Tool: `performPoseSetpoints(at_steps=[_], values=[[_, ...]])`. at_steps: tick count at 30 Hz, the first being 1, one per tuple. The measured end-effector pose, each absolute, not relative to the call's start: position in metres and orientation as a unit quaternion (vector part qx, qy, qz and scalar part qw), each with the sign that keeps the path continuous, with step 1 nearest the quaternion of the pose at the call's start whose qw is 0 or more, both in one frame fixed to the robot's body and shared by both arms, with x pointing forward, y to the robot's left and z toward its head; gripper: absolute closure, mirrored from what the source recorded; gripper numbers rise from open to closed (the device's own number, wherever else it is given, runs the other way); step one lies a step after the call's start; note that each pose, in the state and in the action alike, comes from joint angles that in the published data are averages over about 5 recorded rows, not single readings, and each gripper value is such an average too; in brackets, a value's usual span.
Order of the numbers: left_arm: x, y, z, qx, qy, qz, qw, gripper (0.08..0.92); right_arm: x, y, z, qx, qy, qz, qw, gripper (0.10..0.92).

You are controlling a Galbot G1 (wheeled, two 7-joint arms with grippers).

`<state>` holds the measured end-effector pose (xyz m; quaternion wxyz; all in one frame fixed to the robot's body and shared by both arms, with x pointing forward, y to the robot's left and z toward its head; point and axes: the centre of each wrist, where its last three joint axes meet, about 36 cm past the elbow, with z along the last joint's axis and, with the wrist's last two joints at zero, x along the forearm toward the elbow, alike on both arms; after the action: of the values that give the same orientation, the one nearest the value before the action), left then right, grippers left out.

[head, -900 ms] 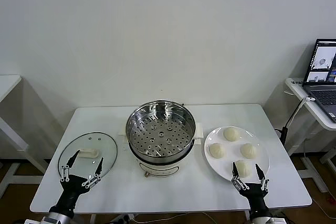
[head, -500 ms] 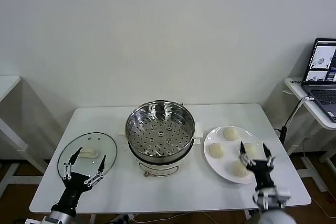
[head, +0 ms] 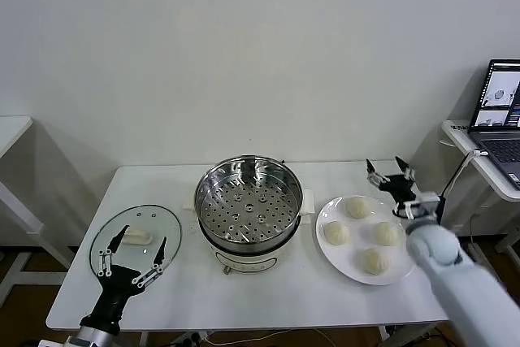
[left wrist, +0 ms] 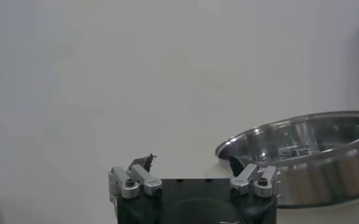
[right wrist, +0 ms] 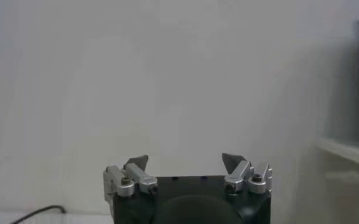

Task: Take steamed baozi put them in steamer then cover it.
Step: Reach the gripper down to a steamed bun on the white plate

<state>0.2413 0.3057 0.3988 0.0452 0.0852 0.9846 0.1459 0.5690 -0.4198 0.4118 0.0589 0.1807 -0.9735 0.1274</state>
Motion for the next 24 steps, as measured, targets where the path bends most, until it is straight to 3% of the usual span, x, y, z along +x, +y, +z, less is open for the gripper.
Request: performPoseSetpoints(at_steps=[12,24], values=[[0.238,0.304,0.402,0.077,0.986,0.143,0.045,0.177,0.665,-0.438,0.476,0.453,-0.806,0.321,0.207,0.2],[0.232,0.306,0.403,0.064,0.987,0.143,0.037,0.177,0.71,-0.409,0.506,0.523,-0.638,0.452,0.34,0.2]])
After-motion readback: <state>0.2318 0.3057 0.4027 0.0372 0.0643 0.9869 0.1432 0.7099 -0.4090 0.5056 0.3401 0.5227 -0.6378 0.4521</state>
